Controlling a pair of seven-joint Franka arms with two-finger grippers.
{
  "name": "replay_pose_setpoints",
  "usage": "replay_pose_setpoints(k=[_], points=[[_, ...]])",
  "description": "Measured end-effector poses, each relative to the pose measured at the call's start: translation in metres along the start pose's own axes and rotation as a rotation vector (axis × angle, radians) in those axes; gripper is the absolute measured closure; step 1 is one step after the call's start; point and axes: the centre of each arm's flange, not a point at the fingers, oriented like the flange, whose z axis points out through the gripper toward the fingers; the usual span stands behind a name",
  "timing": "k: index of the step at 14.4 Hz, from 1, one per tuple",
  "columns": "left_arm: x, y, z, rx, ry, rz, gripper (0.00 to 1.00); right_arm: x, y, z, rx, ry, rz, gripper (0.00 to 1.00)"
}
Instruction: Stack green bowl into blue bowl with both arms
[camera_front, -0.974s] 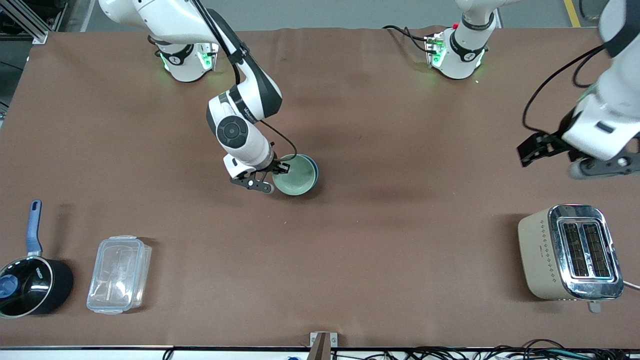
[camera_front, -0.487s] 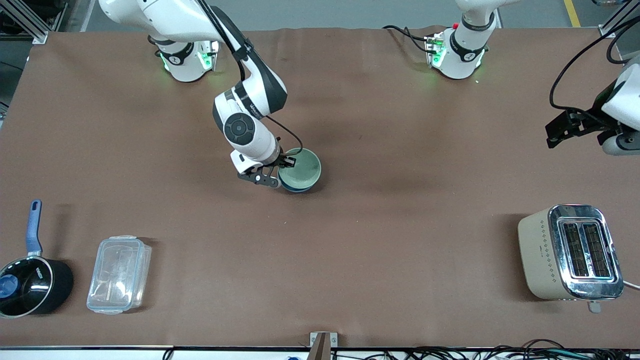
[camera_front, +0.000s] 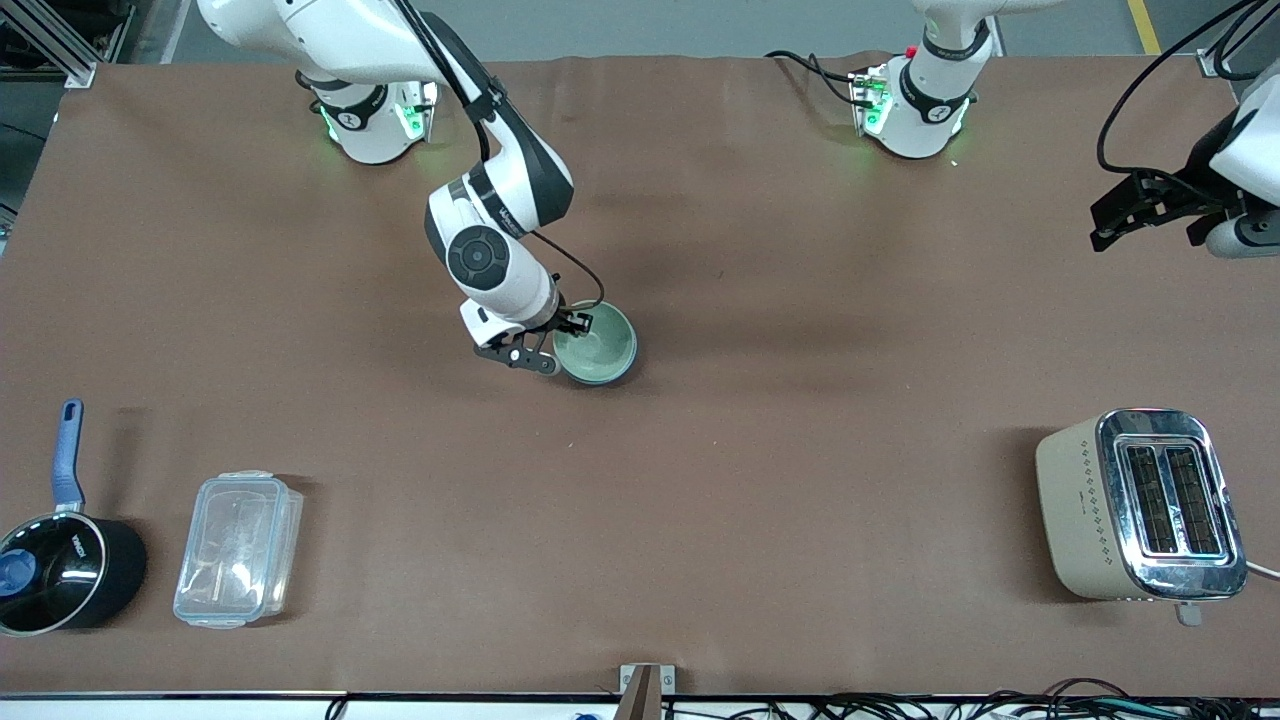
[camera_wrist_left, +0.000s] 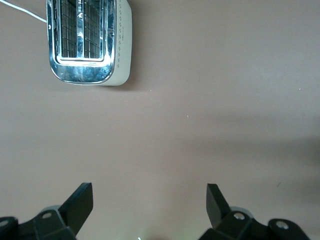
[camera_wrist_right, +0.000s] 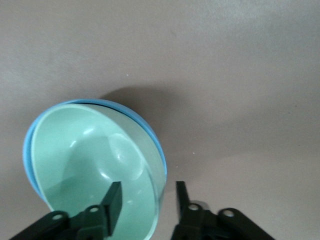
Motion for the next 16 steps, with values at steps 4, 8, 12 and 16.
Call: replay_pose_setpoints(k=[4, 8, 12, 16], points=[[0.005, 0.006, 0.008, -0.001, -0.008, 0.011, 0.0, 0.02, 0.031, -0.124, -0.002, 0.033, 0.015, 0.03], [0.014, 0.007, 0.014, -0.005, -0.012, 0.014, 0.0, 0.071, 0.152, -0.294, -0.05, 0.211, 0.098, 0.0], [0.023, 0.006, 0.016, -0.009, -0.011, 0.012, 0.0, 0.101, 0.233, -0.372, -0.097, 0.227, -0.02, 0.0], [0.024, 0.007, 0.011, -0.011, -0.001, 0.014, 0.0, 0.101, 0.302, -0.424, -0.13, 0.179, -0.165, 0.0]])
